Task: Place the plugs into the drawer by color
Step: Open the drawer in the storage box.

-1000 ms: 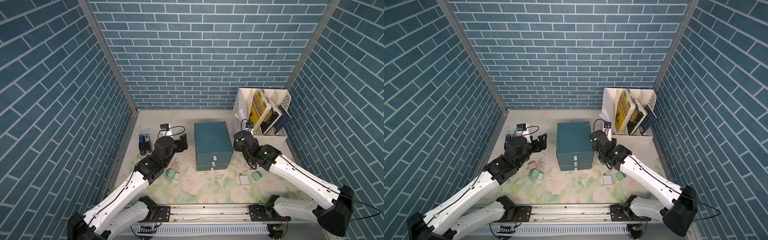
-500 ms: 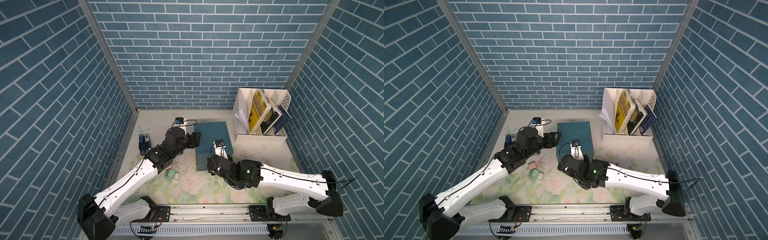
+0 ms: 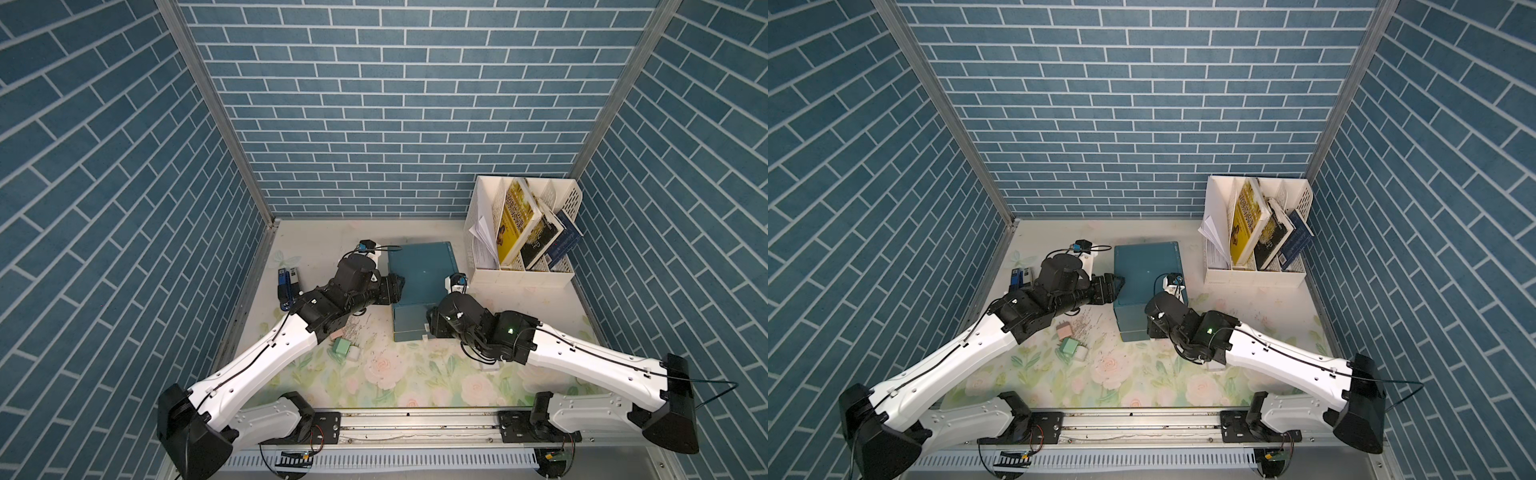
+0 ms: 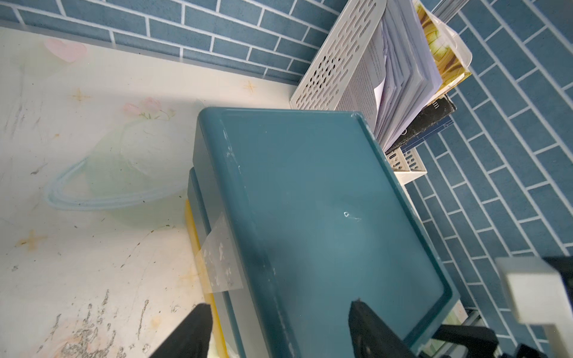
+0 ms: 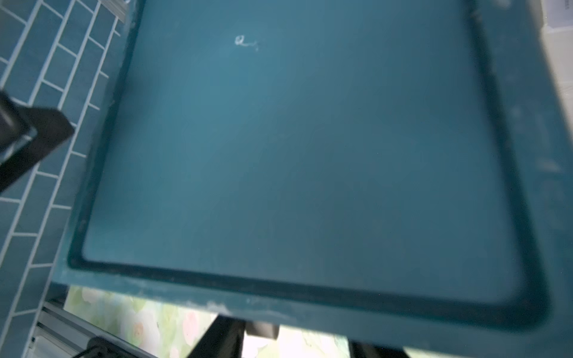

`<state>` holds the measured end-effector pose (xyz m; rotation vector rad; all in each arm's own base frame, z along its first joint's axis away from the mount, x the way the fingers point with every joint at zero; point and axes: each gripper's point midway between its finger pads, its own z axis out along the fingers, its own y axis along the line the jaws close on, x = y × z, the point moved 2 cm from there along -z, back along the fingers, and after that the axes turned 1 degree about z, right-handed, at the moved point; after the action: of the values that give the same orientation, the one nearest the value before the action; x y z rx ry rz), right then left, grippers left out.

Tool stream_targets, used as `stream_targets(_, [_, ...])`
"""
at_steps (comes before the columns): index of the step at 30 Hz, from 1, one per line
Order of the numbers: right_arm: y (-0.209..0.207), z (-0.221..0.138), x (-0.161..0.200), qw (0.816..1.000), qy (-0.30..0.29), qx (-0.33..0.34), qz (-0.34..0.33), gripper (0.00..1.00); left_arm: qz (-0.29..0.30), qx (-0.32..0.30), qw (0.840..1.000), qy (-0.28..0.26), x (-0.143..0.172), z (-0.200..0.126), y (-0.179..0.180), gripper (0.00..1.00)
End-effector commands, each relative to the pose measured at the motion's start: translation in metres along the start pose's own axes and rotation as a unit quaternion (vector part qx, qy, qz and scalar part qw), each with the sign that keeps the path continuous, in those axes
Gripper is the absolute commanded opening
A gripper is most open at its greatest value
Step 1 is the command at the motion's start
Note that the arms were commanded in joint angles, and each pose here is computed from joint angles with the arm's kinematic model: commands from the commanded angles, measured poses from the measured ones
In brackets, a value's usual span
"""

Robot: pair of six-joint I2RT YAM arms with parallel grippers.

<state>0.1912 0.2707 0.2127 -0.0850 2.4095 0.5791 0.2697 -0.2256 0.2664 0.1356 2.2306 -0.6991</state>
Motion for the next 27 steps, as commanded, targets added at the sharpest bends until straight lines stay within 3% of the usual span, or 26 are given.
stream_targets(1, [0.012, 0.007, -0.014, 1.0, -0.013, -0.017, -0.008, 0.46, 0.008, -0.001, 1.0, 0.029, 0.013, 0.002, 0.002, 0.72])
stream_targets(7, [0.018, 0.025, -0.017, 1.0, -0.005, -0.011, -0.027, 0.27, 0.014, 0.003, 0.999, 0.044, 0.019, 0.002, 0.002, 0.69])
stream_targets(11, [0.029, 0.031, -0.025, 0.999, -0.009, -0.02, -0.038, 0.01, 0.012, -0.01, 0.999, 0.049, 0.024, 0.011, 0.007, 0.66])
stream_targets(22, [0.044, 0.038, -0.03, 0.997, -0.012, -0.034, -0.067, 0.0, 0.008, -0.07, 0.997, 0.018, 0.013, 0.034, 0.023, 0.55])
stream_targets(27, [0.047, 0.025, -0.008, 0.995, -0.018, -0.032, -0.095, 0.0, 0.003, -0.09, 0.996, 0.016, 0.015, 0.044, 0.031, 0.48])
